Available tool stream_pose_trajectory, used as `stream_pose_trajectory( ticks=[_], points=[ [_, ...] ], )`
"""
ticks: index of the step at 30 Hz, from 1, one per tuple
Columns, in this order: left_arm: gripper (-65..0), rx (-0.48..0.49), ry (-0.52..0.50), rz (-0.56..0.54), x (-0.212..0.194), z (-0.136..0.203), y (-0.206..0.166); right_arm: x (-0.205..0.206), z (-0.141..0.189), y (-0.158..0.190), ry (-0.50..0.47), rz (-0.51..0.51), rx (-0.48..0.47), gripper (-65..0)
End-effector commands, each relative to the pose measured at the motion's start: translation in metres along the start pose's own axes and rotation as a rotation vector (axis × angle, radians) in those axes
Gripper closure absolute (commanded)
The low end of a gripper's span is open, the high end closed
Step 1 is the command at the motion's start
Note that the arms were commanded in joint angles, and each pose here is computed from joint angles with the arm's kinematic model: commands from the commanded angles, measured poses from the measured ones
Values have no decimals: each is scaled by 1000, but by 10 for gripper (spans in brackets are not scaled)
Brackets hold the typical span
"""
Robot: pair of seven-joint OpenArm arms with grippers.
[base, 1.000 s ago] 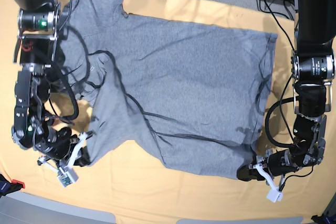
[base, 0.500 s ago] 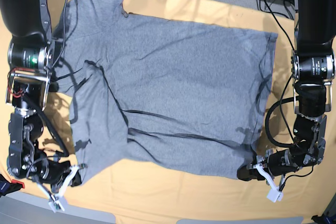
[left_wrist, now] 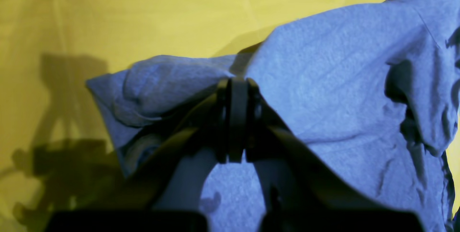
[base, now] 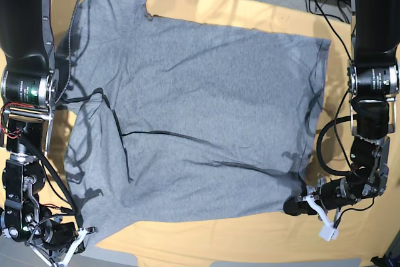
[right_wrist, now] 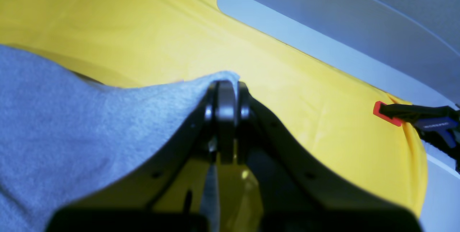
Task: Layout the t-shirt on the table in an organized manner, then fold the t-shirt properly
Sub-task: 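Pull the hem with the right gripper back outward to flatten the shirt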
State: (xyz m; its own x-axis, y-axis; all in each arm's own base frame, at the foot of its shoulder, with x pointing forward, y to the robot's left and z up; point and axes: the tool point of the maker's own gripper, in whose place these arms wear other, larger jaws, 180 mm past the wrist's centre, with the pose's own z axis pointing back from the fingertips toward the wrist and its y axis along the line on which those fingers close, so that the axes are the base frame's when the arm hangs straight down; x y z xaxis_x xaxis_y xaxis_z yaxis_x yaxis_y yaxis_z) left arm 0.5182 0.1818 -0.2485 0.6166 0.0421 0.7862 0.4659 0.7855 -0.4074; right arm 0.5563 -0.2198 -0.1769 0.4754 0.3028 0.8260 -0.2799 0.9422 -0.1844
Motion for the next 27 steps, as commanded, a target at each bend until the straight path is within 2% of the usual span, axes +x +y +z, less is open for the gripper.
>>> stream_pose_trajectory(
  ticks=[1, 6, 11, 16, 27],
  points=[
    [0, -13, -87, -33, 37, 10, -6, 31, 10, -9, -79, 15, -21, 0],
    [0, 2, -106, -33, 41, 16, 0, 13, 1, 5, -36, 54, -3, 0],
    [0, 25, -119, -26, 43, 22, 7, -15, -7, 12, 12, 46, 3, 0],
    [0, 93, -152, -20, 50, 26, 20, -37, -12, 16, 42, 50, 2, 0],
    [0, 86, -210, -38, 74, 28, 13, 7, -3, -1, -55, 84, -59, 0]
  ],
)
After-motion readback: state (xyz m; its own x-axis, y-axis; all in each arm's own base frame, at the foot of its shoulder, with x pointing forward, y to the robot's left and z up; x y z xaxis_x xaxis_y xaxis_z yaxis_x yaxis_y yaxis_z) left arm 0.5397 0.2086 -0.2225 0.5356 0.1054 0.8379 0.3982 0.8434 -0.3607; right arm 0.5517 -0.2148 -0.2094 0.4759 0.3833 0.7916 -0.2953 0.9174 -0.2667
